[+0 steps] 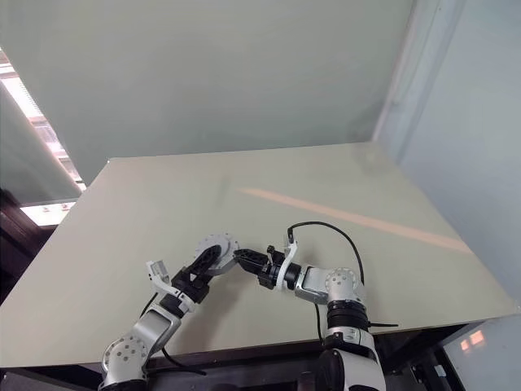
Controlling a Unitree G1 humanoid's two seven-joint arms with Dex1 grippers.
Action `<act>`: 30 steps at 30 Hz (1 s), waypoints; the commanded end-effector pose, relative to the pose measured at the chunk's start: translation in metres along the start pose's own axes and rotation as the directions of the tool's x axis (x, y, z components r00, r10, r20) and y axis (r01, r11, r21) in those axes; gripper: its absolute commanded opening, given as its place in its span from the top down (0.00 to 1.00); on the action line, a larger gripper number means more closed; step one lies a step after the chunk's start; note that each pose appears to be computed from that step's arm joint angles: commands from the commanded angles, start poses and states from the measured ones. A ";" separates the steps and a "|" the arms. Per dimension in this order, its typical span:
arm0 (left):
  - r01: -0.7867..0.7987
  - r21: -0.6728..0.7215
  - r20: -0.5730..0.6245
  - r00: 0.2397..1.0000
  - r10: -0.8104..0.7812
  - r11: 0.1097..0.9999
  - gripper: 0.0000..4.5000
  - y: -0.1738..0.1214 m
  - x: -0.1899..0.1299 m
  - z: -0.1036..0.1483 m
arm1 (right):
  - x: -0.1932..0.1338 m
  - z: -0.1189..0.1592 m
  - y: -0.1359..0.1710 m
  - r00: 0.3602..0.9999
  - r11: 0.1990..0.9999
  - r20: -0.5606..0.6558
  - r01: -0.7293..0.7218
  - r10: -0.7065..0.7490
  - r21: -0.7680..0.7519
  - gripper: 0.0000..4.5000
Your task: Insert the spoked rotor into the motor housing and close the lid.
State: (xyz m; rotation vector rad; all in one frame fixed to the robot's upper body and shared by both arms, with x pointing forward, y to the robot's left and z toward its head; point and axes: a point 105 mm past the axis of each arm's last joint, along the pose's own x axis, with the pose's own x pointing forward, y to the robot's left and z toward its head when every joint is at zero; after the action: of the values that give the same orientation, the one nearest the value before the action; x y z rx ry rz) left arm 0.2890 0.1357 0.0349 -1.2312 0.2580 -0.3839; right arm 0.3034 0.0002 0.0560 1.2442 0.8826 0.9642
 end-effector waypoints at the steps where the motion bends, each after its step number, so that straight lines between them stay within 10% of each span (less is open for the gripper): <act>1: 0.030 0.005 0.026 0.999 -0.030 1.000 0.04 -0.006 0.005 0.004 | 0.003 0.004 0.026 0.995 0.993 0.003 -0.102 0.103 -0.051 0.73; 8: 0.021 -0.009 0.047 0.999 -0.021 1.000 0.47 -0.003 0.005 0.004 | 0.003 0.003 0.024 0.996 0.995 -0.004 -0.088 0.088 -0.049 0.73; 20: 0.052 -0.028 0.097 0.994 -0.049 0.998 0.51 -0.005 0.008 0.009 | 0.002 0.006 0.024 0.995 0.990 0.029 -0.091 0.094 -0.112 0.73; 30: 0.077 -0.055 0.176 0.982 -0.066 0.996 0.55 -0.007 0.008 0.019 | -0.003 0.010 0.028 0.991 0.985 0.057 -0.112 0.121 -0.133 0.00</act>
State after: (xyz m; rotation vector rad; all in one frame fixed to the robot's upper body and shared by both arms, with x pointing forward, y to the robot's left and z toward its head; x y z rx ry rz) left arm 0.2979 0.1404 0.0369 -1.3202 0.1390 -0.3317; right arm 0.3022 -0.0007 0.0605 1.2114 0.8078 0.9886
